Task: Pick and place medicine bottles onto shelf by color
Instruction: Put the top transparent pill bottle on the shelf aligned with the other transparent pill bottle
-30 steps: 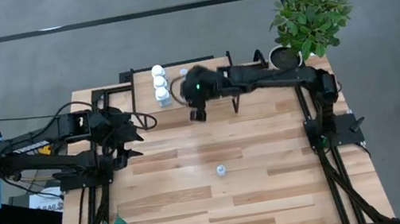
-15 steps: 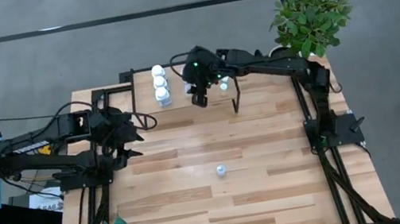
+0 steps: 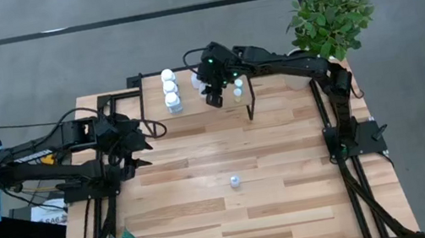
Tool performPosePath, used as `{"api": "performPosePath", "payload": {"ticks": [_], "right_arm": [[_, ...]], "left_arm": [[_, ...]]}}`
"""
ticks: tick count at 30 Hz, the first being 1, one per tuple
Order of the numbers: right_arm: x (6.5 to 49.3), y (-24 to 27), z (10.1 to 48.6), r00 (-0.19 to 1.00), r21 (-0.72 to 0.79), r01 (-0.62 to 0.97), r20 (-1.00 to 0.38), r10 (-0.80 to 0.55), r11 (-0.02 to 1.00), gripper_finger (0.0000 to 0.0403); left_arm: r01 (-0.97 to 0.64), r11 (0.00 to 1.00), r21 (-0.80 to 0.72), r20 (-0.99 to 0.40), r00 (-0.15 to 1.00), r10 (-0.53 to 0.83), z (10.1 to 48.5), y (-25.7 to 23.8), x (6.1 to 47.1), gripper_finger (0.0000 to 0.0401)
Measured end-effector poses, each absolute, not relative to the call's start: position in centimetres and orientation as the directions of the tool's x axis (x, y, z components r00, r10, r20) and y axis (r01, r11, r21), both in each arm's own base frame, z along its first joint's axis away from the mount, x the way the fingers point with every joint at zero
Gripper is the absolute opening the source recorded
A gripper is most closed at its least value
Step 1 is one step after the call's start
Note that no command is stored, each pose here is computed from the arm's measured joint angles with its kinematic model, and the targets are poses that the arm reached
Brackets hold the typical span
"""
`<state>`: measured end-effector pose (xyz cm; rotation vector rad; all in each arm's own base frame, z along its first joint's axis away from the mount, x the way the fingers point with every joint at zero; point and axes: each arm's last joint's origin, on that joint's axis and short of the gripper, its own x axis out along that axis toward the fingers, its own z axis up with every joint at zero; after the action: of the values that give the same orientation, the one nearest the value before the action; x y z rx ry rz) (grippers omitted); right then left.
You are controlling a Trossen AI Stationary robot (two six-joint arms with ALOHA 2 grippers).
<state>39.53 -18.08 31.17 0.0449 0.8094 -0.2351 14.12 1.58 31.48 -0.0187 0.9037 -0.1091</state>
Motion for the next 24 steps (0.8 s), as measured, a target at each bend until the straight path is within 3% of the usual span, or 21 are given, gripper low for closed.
{"api": "performPosePath", "payload": {"ticks": [24], "right_arm": [[39.39, -18.21, 31.21, 0.660, -0.056, 0.227, -0.725, -0.196, 0.972, 0.0230]], "left_arm": [[0.071, 0.995, -0.075, -0.783, 0.614, -0.102, 31.48, 1.59, 14.12, 0.0228]]}}
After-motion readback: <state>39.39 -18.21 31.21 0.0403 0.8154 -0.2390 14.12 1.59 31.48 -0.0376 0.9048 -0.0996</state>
